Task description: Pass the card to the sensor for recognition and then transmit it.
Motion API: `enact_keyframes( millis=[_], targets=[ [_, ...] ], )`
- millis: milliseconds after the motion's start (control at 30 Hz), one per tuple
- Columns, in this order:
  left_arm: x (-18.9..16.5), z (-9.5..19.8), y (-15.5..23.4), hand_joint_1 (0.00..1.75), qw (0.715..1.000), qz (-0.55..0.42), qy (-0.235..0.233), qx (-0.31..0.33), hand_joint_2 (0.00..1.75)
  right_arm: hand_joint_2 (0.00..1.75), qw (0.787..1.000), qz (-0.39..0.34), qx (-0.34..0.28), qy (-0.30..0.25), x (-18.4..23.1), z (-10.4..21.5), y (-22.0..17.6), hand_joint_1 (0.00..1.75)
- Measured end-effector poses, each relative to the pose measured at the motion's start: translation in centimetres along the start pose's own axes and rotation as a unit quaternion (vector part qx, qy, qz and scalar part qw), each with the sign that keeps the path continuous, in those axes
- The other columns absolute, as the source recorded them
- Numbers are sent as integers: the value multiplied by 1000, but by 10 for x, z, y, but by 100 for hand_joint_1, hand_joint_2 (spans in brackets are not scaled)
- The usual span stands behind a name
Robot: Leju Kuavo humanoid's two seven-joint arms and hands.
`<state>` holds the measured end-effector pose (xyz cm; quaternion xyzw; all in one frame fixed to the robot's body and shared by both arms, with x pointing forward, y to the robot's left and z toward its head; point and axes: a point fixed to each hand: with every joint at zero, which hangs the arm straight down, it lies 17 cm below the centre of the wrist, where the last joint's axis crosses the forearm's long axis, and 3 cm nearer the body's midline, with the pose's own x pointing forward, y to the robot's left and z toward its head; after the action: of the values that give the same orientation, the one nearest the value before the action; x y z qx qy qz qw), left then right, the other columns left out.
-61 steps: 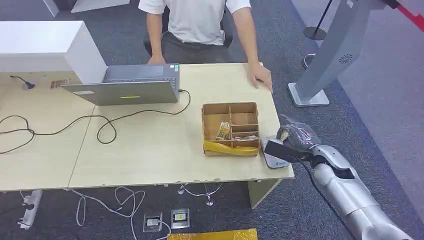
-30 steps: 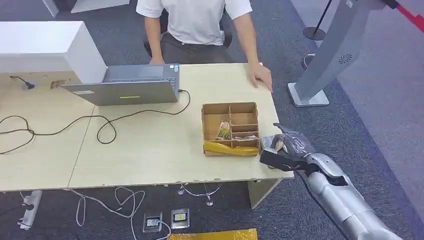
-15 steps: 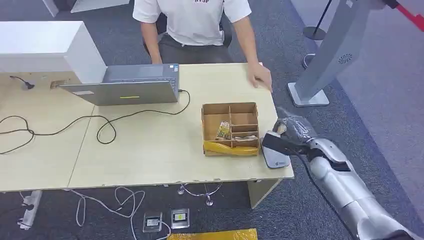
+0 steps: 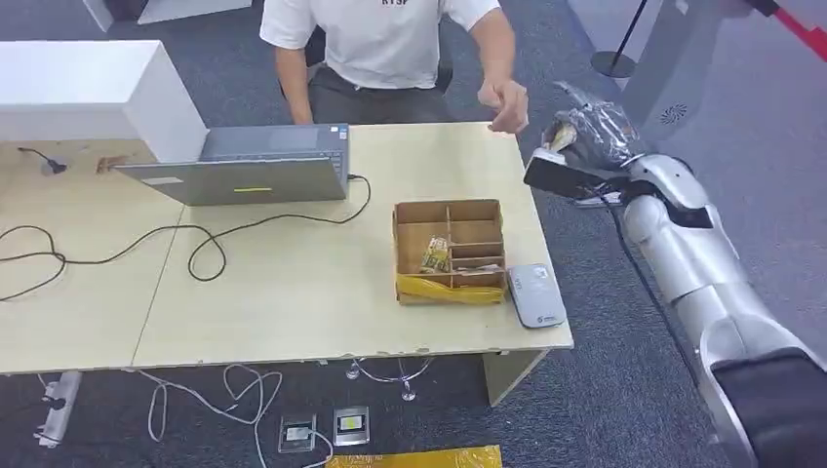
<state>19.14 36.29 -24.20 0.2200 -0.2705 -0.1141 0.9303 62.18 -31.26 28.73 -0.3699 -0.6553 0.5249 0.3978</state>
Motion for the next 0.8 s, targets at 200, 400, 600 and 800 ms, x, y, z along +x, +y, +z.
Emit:
enact_keyframes(
  millis=[200, 400, 600, 800],
  targets=[
    [2, 0, 0, 0, 1000, 0, -2, -2, 0, 175, 1000, 21, 5, -16, 25, -38, -24, 175],
    [2, 0, -1, 0, 1000, -1, -3, -2, 0, 175, 999, 30, 26, -2, 36, -57, -19, 175],
    [2, 0, -1, 0, 1000, -1, -3, -3, 0, 175, 998, 28, 47, 11, 39, -63, -8, 175],
    [2, 0, -1, 0, 1000, 1, -2, -2, 0, 175, 998, 30, 55, 21, 40, -64, 4, 0]
  ],
)
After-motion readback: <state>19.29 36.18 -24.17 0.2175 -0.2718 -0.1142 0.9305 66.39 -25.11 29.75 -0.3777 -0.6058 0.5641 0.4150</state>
